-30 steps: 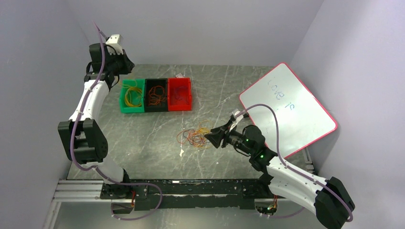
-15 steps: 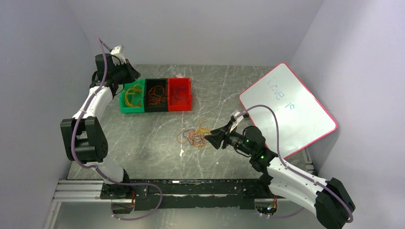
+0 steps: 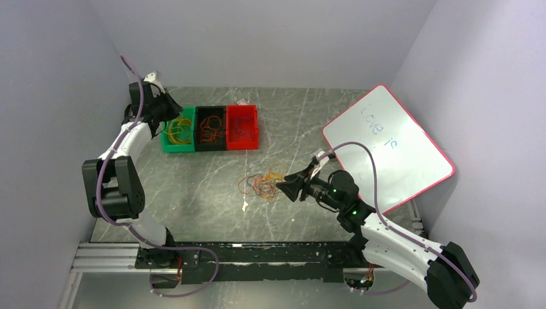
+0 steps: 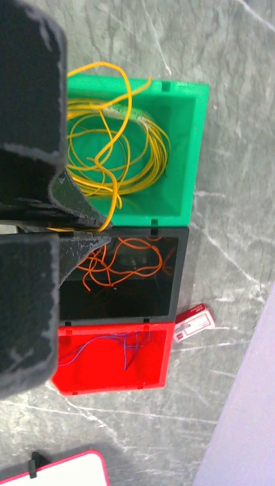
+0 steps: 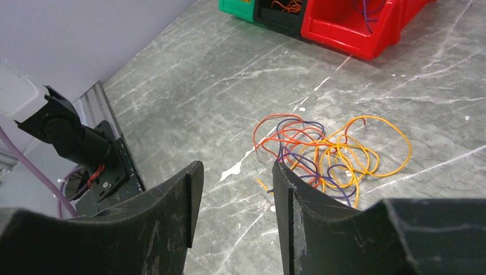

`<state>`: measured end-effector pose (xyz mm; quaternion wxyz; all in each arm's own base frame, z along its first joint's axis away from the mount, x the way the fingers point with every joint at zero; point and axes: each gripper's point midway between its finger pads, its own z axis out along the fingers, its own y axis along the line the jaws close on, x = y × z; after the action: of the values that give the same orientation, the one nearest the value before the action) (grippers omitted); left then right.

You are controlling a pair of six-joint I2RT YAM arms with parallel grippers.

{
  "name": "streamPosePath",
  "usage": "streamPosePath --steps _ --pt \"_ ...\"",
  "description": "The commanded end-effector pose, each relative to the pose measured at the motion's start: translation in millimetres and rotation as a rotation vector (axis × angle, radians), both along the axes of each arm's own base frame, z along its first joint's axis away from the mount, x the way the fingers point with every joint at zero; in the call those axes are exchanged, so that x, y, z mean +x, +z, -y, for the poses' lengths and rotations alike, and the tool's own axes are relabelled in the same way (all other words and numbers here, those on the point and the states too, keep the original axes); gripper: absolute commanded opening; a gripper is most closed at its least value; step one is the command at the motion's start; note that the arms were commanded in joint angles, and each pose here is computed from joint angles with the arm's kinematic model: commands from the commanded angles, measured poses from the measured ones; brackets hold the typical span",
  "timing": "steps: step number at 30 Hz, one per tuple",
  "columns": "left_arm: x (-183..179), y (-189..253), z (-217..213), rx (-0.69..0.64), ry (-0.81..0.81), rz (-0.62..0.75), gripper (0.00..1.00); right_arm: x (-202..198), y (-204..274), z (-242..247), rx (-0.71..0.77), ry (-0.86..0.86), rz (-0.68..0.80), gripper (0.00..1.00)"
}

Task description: Untangle the cables

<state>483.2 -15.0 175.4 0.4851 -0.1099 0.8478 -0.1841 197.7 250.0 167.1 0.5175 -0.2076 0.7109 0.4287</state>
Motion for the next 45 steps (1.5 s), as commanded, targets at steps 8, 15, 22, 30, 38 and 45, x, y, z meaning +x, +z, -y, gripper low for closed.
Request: streamPosePath --steps 8,15,22,30,38,45 --pt "3 -36 -12 -0.019 0.044 -0.065 0.07 -5 -4 -2 0.002 0.022 -0.006 0.52" --pt "5 -65 -7 -0.039 0.023 -0.119 0.07 -5 -4 0 -0.005 0.015 -0.005 0.52" --pt "8 -79 -12 -0.013 0.028 -0.157 0.14 -5 -5 -1 -0.005 0.019 -0.01 0.52" --pt "14 -53 -17 0.024 0.037 -0.114 0.37 -5 -6 -3 0.0 0.024 -0.014 0.52" --pt "15 -25 -20 0.047 0.039 -0.078 0.49 -5 -5 -5 0.006 0.033 -0.015 0.52" --pt "12 -16 -23 0.062 0.053 -0.072 0.72 -6 -7 -6 0.002 0.042 -0.022 0.52"
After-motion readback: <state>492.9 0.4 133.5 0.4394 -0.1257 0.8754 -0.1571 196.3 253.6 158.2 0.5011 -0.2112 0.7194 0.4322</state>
